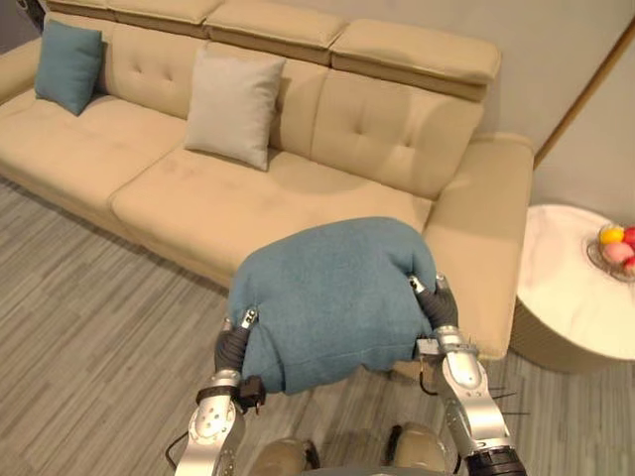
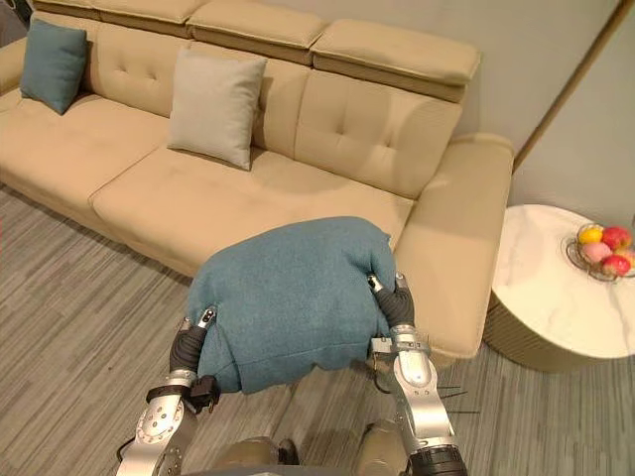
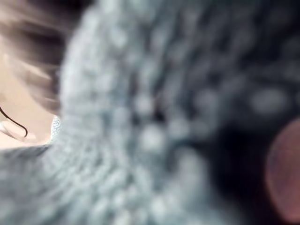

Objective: Pick up cushions and gather them together orderly.

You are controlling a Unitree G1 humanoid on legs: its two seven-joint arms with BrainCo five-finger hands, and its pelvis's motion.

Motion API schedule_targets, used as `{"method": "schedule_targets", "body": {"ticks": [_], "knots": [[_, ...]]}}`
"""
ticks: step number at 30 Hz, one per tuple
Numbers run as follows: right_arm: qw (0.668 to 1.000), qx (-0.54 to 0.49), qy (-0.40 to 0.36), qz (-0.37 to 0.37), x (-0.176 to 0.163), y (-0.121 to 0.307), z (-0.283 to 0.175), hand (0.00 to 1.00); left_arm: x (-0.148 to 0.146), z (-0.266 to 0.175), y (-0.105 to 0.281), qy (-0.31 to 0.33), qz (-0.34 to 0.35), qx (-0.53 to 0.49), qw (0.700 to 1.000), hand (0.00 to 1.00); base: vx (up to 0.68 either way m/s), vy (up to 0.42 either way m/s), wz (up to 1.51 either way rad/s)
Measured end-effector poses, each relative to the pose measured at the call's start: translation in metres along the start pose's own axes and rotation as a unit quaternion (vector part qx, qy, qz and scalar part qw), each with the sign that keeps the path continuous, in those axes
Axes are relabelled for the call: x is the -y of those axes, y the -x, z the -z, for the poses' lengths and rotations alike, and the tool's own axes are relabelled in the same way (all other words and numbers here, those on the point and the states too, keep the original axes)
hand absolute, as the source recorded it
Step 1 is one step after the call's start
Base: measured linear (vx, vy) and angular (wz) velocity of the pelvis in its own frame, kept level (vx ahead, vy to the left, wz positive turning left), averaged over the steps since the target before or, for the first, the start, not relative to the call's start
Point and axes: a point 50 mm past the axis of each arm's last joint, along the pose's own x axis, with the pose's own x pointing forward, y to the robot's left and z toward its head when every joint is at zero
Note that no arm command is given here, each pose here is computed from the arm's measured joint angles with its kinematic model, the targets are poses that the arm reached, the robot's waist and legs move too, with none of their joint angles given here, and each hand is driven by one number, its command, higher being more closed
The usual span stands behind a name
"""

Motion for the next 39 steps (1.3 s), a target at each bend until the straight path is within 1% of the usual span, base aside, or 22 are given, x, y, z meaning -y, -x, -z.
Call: {"method": "schedule_targets", "body": {"ticks": [4, 6, 9, 12, 13, 15, 20, 23, 28, 31, 34, 36, 39], "knots": [[1.0, -0.008, 0.018, 0.016, 0.01, 0.007, 0.004, 1.0, 0.005, 0.0, -0.003, -0.005, 0.011, 0.001, 1.0, 1.0, 0.55, -0.14, 0.53], [0.999, -0.017, 0.024, 0.036, 0.021, 0.013, 0.007, 1.0, 0.015, 0.003, -0.009, -0.002, 0.022, -0.001, 1.0, 1.0, 0.61, -0.165, 0.45], [0.998, -0.021, 0.03, 0.048, 0.027, 0.016, 0.005, 1.0, 0.022, 0.005, -0.013, 0.009, 0.028, -0.007, 1.0, 1.0, 0.57, -0.178, -0.02], [0.998, 0.005, 0.026, 0.062, 0.029, 0.025, -0.008, 1.0, 0.026, 0.007, -0.011, 0.012, 0.04, -0.011, 0.999, 1.0, 0.46, -0.088, -0.5], [0.997, 0.034, 0.024, 0.061, 0.028, 0.025, -0.02, 1.0, 0.028, 0.004, -0.012, 0.016, 0.04, -0.005, 0.999, 1.0, 0.38, -0.014, -0.63], [0.997, 0.055, 0.023, 0.059, 0.027, 0.025, -0.028, 1.0, 0.031, 0.0, -0.013, 0.021, 0.042, 0.005, 0.999, 1.0, 0.31, 0.075, -1.1], [0.997, 0.047, 0.025, 0.061, 0.028, 0.024, -0.024, 1.0, 0.03, 0.0, -0.012, 0.021, 0.04, 0.008, 0.999, 1.0, 0.23, 0.263, -1.24], [0.997, 0.012, -0.003, 0.074, 0.021, 0.029, -0.006, 1.0, 0.023, 0.004, -0.011, -0.002, 0.036, -0.001, 0.999, 1.0, 0.12, 0.3, -0.89], [0.998, -0.001, 0.002, 0.067, 0.017, 0.028, 0.0, 1.0, 0.015, 0.009, -0.005, -0.011, 0.025, -0.013, 1.0, 1.0, 0.03, 0.174, -0.85], [0.999, -0.003, 0.004, 0.047, 0.006, 0.017, 0.002, 1.0, 0.006, 0.004, -0.009, -0.025, 0.007, -0.002, 1.0, 1.0, -0.05, 0.047, -0.69], [0.999, 0.023, 0.012, 0.047, 0.001, 0.002, -0.009, 1.0, 0.008, -0.013, -0.025, -0.054, -0.003, 0.038, 0.998, 1.0, -0.09, -0.024, -0.27], [0.997, 0.049, 0.019, 0.049, -0.005, -0.014, -0.02, 1.0, 0.012, -0.03, -0.039, -0.059, -0.012, 0.075, 0.995, 1.0, -0.09, -0.03, -0.13], [0.991, 0.122, 0.015, 0.061, -0.02, -0.052, -0.06, 1.0, 0.022, -0.079, -0.077, -0.061, -0.033, 0.164, 0.984, 1.0, -0.2, -0.036, 0.03]]}}
